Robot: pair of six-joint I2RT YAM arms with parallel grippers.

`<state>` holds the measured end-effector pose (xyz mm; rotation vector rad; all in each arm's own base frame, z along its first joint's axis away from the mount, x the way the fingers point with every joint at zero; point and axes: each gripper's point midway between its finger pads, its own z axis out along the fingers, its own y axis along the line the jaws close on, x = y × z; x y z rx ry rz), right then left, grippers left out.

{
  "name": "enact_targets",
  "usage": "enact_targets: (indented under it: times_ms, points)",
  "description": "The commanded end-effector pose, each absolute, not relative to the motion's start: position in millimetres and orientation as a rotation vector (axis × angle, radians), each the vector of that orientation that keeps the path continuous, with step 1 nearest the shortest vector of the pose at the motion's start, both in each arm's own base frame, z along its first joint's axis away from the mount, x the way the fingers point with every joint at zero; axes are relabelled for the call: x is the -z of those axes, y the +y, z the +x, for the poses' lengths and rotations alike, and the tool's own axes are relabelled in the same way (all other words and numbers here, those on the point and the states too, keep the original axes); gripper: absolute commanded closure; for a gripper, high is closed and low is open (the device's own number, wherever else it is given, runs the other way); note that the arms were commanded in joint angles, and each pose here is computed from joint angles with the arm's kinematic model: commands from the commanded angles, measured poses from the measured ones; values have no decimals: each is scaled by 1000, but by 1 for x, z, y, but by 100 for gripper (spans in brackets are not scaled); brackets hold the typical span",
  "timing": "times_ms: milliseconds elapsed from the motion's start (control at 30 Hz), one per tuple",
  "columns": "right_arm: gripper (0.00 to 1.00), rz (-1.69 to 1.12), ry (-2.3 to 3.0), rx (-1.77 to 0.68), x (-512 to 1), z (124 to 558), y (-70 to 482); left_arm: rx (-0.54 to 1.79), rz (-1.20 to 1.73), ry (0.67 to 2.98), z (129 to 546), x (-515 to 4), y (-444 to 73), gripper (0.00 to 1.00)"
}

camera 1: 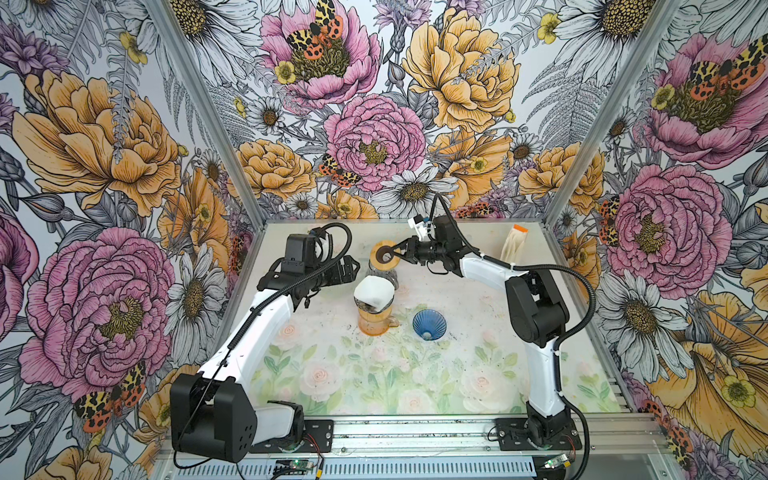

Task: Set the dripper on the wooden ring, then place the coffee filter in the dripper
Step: 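Lift the bamboo ring and set it on the grey glass pitcher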

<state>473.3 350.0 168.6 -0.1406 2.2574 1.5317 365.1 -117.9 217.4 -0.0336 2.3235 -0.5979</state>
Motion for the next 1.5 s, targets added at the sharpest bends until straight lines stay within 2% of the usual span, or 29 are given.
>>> enact_targets:
  times_ms: [0,733,867,1100,1467]
  points:
    - [94,-152,2175,-1541,-190,489,358,577,-22,2298,372,-225,-119,1]
    - [89,-112,2241,-1587,-160,489,376,582,-11,2303,371,-224,-121,1]
    - [83,-104,2250,-1585,-156,488,377,578,-14,2306,370,-223,-121,1]
    - [78,-94,2254,-1572,-153,488,375,575,-13,2308,369,-222,-121,1]
    - [75,-67,2246,-1540,-156,492,362,579,-11,2312,369,-220,-122,1]
